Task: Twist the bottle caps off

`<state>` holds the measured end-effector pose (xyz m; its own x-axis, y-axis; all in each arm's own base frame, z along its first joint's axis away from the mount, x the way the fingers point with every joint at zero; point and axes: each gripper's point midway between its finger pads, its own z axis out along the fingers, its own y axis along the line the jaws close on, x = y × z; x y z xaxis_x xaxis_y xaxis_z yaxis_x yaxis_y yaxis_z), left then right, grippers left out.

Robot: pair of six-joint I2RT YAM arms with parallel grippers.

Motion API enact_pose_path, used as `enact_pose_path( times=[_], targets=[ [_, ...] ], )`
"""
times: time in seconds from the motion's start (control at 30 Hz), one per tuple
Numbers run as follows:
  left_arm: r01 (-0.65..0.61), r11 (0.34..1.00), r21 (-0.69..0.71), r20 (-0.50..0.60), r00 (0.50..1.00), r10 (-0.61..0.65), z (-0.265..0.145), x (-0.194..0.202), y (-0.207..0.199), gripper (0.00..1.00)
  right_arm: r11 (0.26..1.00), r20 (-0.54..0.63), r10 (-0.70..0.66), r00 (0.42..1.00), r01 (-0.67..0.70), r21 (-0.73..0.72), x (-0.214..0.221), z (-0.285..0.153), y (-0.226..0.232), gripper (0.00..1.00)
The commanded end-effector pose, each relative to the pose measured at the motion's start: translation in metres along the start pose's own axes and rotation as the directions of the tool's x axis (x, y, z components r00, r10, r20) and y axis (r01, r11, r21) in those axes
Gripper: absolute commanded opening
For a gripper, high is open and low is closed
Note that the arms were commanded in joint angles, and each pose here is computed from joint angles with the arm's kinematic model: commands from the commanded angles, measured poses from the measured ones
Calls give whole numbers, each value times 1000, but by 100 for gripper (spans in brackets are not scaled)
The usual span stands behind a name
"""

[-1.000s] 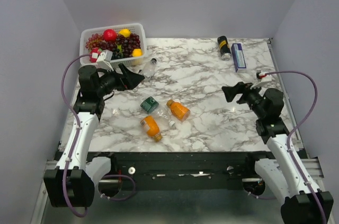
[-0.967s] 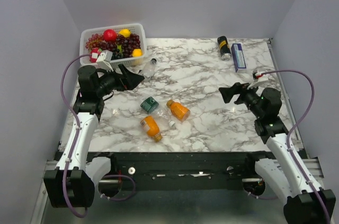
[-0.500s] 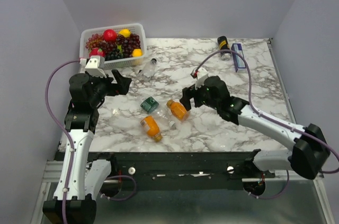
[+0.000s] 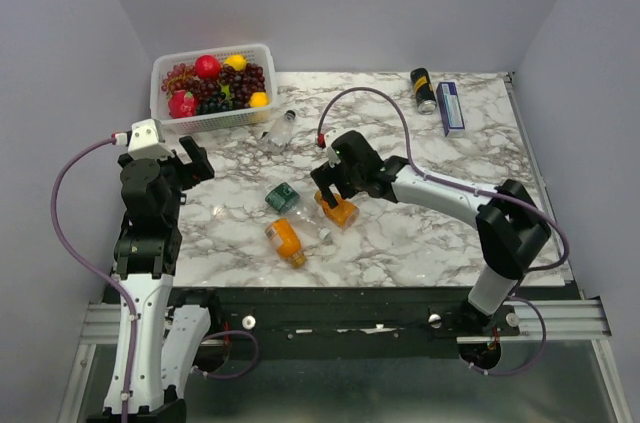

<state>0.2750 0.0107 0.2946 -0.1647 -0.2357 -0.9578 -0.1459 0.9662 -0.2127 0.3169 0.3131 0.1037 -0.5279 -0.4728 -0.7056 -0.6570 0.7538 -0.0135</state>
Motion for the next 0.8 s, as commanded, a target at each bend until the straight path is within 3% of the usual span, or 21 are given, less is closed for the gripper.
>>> enact_pose_path(
  times=[0.0,0.33,0.47,0.63,0.77],
  targets=[
    [-37,993,-113,-3,999,37,-2,3,24,99,998,-95,-46,994,49,36,20,10,-4,95],
    [-37,999,28,-32,999,38,1,10,0,99,998,-207,-51,977,58,30,55,43,-3,91],
    [-27,997,67,-54,998,31,5,14,-7,99,998,-221,-41,974,52,46,60,48,-5,77],
    [-1,977,212,-125,992,29,9,28,-33,99,998,-221,-21,975,35,59,63,44,-6,61],
    [-31,966,256,-107,992,60,2,23,-39,99,999,-201,8,980,3,53,61,29,-3,42]
  ],
)
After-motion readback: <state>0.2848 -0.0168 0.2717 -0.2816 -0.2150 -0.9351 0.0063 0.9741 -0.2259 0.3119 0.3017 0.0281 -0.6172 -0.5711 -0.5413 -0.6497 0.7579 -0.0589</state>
